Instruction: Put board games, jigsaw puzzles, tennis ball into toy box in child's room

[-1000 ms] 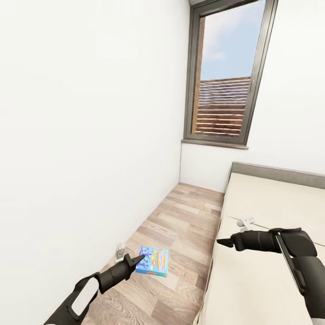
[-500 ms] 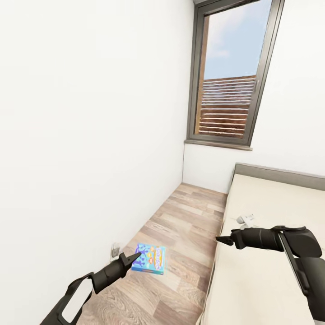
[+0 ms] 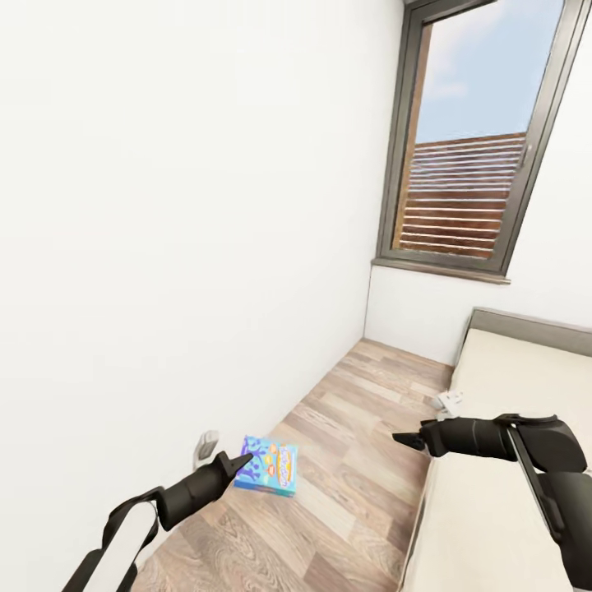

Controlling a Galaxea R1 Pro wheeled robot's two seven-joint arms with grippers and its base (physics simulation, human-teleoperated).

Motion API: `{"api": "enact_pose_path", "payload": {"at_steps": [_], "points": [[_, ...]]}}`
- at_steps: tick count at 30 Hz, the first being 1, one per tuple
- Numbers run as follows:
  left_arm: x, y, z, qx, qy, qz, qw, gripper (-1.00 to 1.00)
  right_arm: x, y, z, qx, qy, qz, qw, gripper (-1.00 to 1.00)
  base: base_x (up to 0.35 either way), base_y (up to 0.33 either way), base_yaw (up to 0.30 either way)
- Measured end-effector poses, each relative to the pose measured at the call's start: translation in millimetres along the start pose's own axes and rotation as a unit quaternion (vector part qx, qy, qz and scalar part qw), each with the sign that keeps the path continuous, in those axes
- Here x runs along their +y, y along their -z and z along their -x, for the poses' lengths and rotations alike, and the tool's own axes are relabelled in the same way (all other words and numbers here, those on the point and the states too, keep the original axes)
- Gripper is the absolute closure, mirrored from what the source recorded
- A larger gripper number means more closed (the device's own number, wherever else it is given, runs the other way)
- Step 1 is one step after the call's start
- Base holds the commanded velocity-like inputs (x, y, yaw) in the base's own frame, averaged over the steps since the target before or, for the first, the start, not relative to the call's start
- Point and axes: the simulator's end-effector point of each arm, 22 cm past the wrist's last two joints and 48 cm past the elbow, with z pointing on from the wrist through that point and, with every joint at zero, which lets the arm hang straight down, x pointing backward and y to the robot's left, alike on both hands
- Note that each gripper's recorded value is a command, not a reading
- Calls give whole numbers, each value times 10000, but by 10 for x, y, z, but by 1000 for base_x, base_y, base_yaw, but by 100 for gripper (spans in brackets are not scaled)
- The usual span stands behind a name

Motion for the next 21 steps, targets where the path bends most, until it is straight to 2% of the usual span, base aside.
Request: {"api": "enact_pose_path", "payload": {"at_steps": [21], "points": [[-183, 89, 100, 7, 22, 179, 9998, 100, 43, 146, 230, 72, -33, 10, 10000, -100, 0, 0, 260]]}}
